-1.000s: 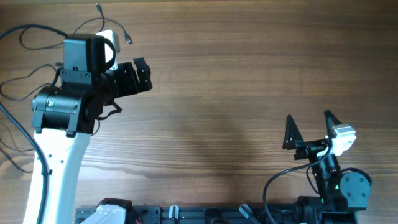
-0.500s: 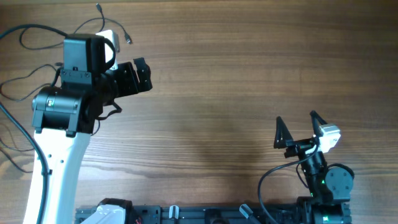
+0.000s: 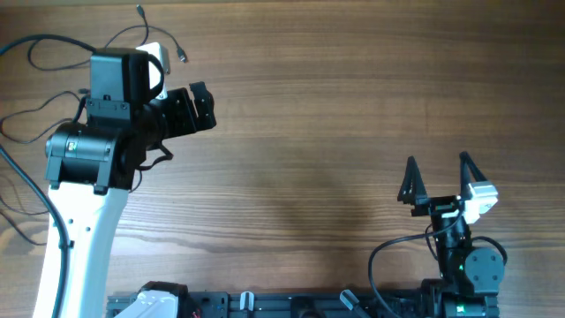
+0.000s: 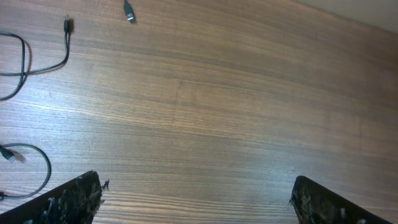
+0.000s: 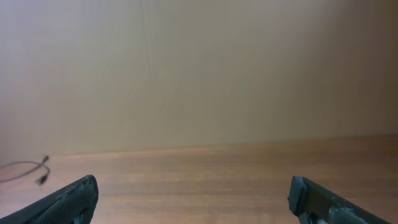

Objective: Untangle cables

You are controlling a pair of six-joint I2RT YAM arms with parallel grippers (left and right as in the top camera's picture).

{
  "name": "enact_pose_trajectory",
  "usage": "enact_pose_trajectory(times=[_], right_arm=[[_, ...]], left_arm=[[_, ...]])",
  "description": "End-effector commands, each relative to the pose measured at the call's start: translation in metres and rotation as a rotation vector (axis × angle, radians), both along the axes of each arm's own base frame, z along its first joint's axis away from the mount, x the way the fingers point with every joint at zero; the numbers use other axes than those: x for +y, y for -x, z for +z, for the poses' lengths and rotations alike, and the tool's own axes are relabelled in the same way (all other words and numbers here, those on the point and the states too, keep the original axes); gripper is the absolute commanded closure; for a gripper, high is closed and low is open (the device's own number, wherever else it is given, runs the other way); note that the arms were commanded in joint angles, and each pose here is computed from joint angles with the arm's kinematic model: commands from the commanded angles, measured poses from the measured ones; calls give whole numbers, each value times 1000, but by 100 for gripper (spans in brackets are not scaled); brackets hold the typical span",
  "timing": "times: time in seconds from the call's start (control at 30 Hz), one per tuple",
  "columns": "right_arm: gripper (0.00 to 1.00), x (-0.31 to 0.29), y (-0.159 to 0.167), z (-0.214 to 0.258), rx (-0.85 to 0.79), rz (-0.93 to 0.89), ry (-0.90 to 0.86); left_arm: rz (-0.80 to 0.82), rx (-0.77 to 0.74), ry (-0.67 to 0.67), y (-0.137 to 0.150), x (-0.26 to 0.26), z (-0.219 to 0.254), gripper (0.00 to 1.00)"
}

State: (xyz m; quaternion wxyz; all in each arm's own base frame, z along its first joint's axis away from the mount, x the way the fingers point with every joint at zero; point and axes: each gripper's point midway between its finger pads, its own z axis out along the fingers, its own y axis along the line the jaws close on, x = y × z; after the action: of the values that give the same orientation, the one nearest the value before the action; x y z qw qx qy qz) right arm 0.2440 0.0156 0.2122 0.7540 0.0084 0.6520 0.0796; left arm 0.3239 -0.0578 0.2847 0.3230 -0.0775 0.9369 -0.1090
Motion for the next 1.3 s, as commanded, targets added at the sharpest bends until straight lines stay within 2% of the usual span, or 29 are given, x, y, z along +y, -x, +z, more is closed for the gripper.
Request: enact_pose_trajectory(times=[0.0, 0.1, 0.53, 1.27], right_arm=[[0, 3, -1, -16, 55, 5, 82], [0, 2, -2, -37, 140, 1, 83], [0, -3, -2, -37, 136, -35, 182], [0, -5, -2, -37, 139, -39, 128]], left_arm=[[-9, -7, -21, -1, 1, 1, 0], [-9, -7, -21, -1, 1, 1, 0], [-9, -7, -21, -1, 1, 1, 0], [-9, -7, -21, -1, 1, 1, 0]])
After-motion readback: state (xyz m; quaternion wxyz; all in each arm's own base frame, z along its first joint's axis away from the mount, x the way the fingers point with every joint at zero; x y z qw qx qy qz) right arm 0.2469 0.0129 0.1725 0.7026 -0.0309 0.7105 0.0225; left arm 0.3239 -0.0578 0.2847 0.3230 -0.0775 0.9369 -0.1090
